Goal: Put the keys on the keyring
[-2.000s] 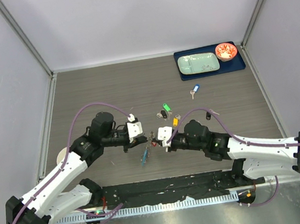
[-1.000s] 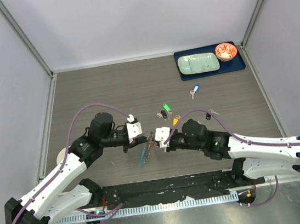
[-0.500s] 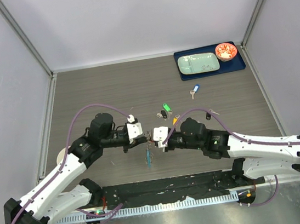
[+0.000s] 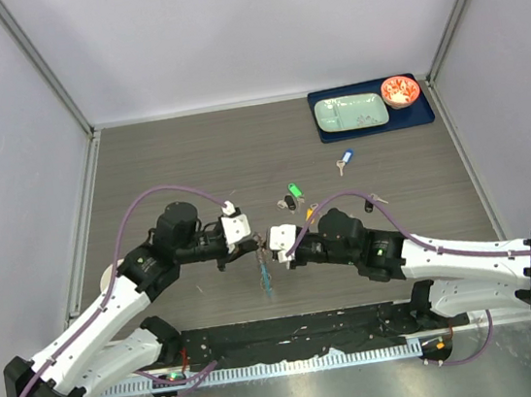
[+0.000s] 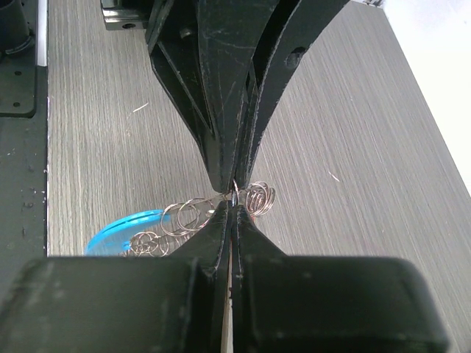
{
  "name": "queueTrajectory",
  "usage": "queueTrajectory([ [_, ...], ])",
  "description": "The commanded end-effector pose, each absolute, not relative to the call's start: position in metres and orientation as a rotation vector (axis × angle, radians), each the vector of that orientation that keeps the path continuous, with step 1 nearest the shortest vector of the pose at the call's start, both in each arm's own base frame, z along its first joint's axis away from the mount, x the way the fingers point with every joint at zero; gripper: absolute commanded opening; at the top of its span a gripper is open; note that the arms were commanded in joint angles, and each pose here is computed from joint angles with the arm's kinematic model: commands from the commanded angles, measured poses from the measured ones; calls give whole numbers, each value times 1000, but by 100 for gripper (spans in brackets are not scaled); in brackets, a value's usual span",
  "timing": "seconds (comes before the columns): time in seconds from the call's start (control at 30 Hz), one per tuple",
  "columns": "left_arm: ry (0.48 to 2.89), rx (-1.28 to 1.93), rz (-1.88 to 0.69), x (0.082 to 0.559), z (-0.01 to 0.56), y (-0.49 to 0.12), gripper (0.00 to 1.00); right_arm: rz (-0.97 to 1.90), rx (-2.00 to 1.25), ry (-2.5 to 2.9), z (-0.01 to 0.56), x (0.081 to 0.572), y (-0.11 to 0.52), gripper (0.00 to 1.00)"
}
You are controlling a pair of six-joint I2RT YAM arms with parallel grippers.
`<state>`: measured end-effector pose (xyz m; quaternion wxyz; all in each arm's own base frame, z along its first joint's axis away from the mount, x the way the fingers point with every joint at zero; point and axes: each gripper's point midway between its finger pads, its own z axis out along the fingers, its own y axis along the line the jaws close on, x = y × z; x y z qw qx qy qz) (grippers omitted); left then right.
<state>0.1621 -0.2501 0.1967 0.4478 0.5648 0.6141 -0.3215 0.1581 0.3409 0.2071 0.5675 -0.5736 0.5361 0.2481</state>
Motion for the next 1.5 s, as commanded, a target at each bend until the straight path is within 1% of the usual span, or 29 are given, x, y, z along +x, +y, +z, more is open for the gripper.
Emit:
queueTrajectory([
  [0.0,1464,1285,-789,172,232,-256,0,617,-1255,1109,255,155,352,1],
  [0.37,1572,1083,-851,177,234,-255,0,607,-1253,1107,247,155,348,1],
  [0.57,1495,966,-863,176,256,-249,0,616,-1254,1112,244,154,348,1],
  [0.9,1431,873,-925,174,259,-251,0,670,-1221,1184,232,153,350,1],
  [1.17,1354,809,-947,172,256,-248,0,816,-1162,1226,230,143,346,1],
  [1.37,1325,808,-981,168,255,-250,0,990,-1062,1169,247,140,341,1],
  [1.4,1326,814,-985,167,254,-251,0,999,-1026,1137,256,144,339,1],
  [1.47,1330,828,-998,165,252,-252,0,1015,-1008,1122,256,143,337,1],
])
